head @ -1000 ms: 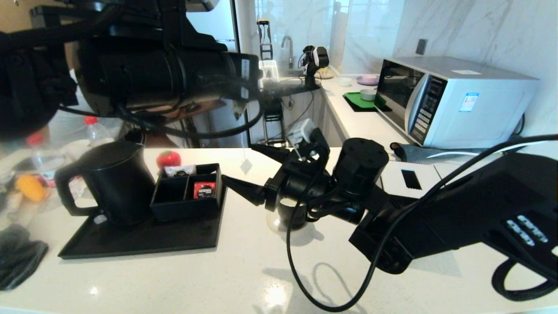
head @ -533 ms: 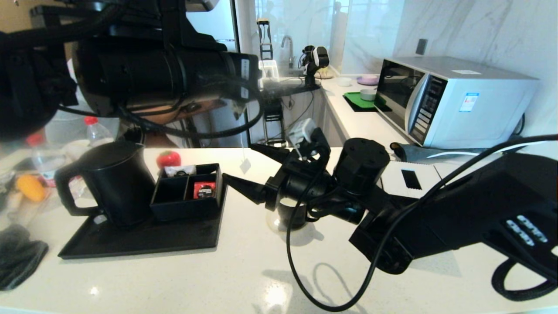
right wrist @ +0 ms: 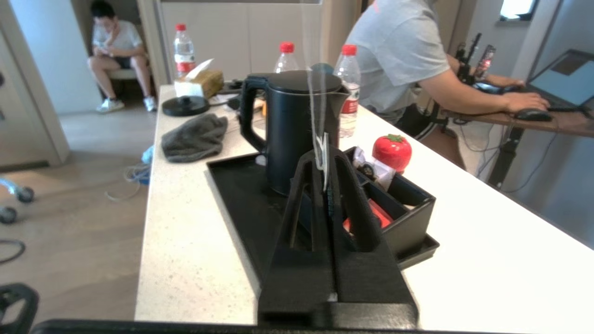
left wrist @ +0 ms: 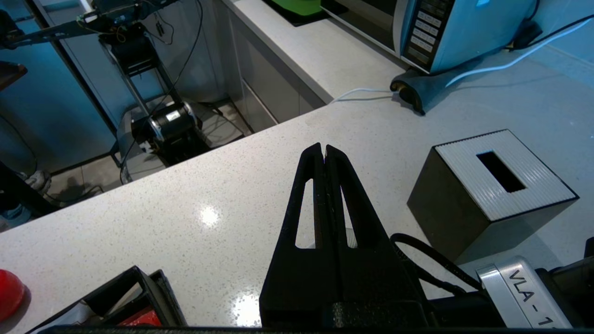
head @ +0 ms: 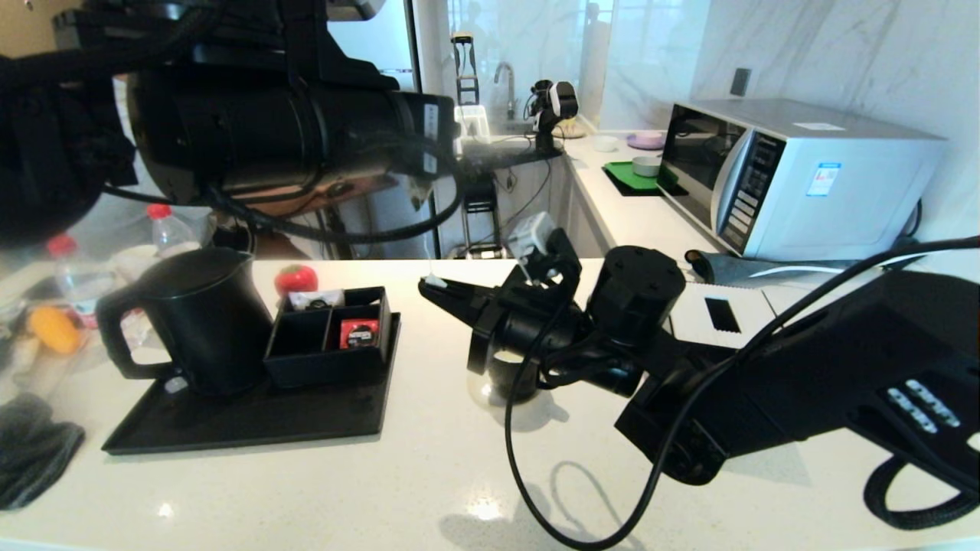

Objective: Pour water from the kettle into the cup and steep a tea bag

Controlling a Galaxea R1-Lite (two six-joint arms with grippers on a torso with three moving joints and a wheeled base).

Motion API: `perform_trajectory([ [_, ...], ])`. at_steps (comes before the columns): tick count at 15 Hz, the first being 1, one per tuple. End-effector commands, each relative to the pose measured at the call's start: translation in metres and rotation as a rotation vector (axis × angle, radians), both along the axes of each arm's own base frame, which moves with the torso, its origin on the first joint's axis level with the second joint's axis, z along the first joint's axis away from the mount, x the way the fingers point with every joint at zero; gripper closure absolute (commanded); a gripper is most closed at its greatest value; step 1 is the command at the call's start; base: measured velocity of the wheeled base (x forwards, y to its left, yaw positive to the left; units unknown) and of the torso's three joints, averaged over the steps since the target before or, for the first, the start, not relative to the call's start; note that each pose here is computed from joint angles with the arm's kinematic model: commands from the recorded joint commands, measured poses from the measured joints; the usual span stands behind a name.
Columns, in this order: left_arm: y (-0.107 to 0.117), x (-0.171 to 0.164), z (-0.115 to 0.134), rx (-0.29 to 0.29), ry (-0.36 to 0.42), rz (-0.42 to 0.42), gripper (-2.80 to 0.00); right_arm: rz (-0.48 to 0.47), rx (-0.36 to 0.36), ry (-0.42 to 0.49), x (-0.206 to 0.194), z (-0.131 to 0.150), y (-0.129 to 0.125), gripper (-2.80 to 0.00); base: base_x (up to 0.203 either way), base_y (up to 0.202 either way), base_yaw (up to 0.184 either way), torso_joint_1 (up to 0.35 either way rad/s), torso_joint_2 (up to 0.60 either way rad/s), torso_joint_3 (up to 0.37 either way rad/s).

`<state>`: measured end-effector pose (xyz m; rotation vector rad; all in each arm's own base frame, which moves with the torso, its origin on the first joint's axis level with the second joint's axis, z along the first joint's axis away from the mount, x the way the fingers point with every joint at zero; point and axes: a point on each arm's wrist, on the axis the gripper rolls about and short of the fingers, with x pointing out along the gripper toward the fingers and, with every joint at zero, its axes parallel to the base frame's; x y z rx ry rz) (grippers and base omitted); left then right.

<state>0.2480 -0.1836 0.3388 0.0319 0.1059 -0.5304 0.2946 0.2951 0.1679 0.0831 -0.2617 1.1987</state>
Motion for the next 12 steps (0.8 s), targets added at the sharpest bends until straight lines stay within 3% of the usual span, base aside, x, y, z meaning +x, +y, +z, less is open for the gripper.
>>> perform_trajectory([
  [1, 0.0, 0.0, 0.0, -0.001, -0.001, 0.001, 0.0, 0.003, 0.002, -0.003, 0.0, -0.001, 0.0, 0.0, 0.0, 0.0, 0.0, 0.0, 0.0, 0.0],
  [7, 0.0, 0.0, -0.002, 0.002, 0.007, 0.007, 0.0, -0.002, 0.0, -0.001, 0.001, -0.002, 0.001, 0.0, 0.0, 0.0, 0.0, 0.0, 0.0, 0.0],
  [10, 0.005, -0.007, -0.014, 0.027, 0.042, 0.005, 0.0, -0.026, 0.005, -0.008, 0.008, -0.001, -0.005, 0.0, 0.0, 0.0, 0.0, 0.0, 0.0, 0.0],
  [12, 0.005, -0.013, -0.018, 0.015, 0.065, -0.001, 0.0, -0.044, 0.004, -0.007, 0.014, -0.001, -0.01, 0.0, 0.0, 0.0, 0.0, 0.0, 0.0, 0.0],
])
